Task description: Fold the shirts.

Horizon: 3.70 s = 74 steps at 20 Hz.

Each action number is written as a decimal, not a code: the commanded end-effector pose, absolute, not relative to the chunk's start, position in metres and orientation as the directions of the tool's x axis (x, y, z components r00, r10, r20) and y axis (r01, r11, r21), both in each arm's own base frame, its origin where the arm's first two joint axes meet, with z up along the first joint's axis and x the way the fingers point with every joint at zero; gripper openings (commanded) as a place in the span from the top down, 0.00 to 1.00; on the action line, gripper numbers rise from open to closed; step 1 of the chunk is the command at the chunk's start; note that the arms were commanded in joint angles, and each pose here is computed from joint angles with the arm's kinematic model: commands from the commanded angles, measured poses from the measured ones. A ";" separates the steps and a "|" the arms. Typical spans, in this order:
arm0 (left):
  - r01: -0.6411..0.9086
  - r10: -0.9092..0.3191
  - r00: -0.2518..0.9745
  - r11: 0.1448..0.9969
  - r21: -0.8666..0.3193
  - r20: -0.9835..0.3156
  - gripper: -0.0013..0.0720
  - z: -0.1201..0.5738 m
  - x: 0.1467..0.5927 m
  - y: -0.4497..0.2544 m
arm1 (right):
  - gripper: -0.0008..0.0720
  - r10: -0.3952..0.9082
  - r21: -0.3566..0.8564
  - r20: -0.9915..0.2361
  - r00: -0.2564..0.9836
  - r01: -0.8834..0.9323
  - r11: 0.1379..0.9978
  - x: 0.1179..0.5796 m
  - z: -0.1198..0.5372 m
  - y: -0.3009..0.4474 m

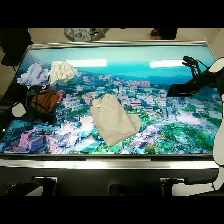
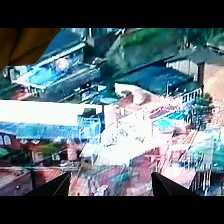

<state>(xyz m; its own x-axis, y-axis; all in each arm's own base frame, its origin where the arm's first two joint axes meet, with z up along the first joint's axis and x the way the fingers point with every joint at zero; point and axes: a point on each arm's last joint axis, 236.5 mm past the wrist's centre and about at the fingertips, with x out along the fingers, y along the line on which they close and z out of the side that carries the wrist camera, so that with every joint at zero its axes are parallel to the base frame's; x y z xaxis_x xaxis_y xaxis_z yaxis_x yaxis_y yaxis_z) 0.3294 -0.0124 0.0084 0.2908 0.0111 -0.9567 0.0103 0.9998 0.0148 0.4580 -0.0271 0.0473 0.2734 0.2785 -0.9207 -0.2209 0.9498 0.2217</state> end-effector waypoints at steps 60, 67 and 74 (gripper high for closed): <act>0.150 -0.649 -0.140 0.733 -0.664 -0.748 0.15 -0.059 0.290 -0.267 | 0.03 0.482 0.515 -0.855 -0.192 -0.426 0.744 0.339 -0.065 0.092; 0.139 -0.637 -0.016 0.762 -0.632 -0.771 0.58 -0.073 0.316 -0.278 | 0.03 0.553 0.548 -0.826 -0.109 -0.382 0.744 0.347 -0.084 0.114; 0.141 -0.635 0.016 0.767 -0.627 -0.773 0.95 -0.073 0.324 -0.278 | 0.12 0.673 0.674 -0.733 -0.099 -0.241 0.698 0.349 -0.106 0.143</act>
